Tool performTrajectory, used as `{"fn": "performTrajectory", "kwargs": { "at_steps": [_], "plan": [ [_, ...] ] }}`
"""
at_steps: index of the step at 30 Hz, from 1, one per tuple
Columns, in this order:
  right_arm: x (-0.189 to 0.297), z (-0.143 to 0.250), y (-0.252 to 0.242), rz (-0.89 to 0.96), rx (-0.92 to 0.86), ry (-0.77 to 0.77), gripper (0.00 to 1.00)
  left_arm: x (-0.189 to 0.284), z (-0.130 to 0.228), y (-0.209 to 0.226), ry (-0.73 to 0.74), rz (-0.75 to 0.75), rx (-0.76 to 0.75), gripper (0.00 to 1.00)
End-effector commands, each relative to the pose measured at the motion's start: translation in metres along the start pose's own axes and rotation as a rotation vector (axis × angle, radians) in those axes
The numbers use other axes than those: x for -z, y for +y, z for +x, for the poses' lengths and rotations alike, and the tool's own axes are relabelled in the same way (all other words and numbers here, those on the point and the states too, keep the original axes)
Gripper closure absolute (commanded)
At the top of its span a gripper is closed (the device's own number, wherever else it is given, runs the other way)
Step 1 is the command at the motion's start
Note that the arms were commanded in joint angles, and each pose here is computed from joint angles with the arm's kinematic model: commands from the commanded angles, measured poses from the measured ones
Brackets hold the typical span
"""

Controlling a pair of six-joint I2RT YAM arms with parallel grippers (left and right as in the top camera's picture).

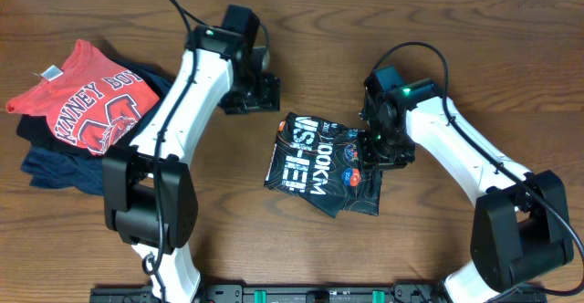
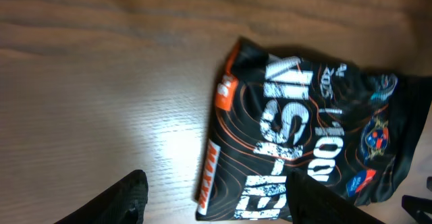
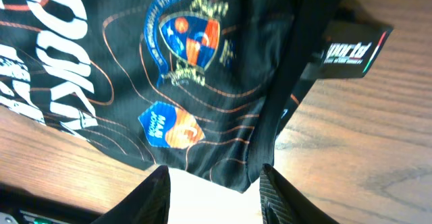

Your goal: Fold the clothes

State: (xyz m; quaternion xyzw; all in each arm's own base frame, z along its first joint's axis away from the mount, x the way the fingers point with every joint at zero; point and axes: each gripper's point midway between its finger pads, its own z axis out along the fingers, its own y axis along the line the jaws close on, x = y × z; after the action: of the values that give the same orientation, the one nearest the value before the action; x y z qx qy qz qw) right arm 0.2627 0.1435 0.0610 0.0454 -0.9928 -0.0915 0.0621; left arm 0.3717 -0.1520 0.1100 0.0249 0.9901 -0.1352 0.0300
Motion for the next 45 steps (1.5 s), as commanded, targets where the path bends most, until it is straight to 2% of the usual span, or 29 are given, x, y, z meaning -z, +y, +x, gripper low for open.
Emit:
{"fn": "performTrajectory", "kwargs": {
  "at_steps": [1,10,11,12,14,23,29,38,44,45],
  "plan": [
    [-0.008,0.013,0.001,-0.001,-0.002,0.031,0.58,-0.017,0.012,0.0,0.06,-0.008,-0.015,0.33],
    [-0.041,0.037,0.001,-0.054,-0.032,0.097,0.58,-0.028,0.016,0.0,0.091,-0.015,-0.017,0.33],
    [-0.043,0.038,0.002,-0.054,-0.029,0.097,0.6,-0.028,0.016,0.0,0.092,-0.015,-0.017,0.33],
    [-0.044,0.038,0.002,-0.054,-0.027,0.095,0.67,-0.028,0.017,0.0,0.092,-0.015,-0.017,0.33],
    [-0.045,0.038,0.003,-0.056,-0.026,0.094,0.99,-0.028,0.017,0.0,0.093,-0.015,-0.016,0.33],
    [-0.03,0.072,0.002,-0.052,-0.055,0.211,0.99,-0.028,0.017,0.0,0.095,-0.016,-0.016,0.33],
    [-0.024,0.106,0.016,-0.086,0.025,0.339,0.99,-0.028,0.017,0.0,0.094,-0.016,-0.016,0.33],
    [-0.029,0.117,0.018,-0.028,0.076,0.359,0.98,-0.028,0.017,0.0,0.095,-0.016,-0.016,0.33],
    [-0.029,0.122,-0.007,0.123,0.022,0.364,0.68,-0.028,0.017,0.0,0.095,-0.016,-0.016,0.33],
    [-0.029,0.12,-0.013,0.162,0.0,0.349,0.67,-0.028,0.017,0.0,0.095,-0.016,-0.016,0.33]
  ]
}}
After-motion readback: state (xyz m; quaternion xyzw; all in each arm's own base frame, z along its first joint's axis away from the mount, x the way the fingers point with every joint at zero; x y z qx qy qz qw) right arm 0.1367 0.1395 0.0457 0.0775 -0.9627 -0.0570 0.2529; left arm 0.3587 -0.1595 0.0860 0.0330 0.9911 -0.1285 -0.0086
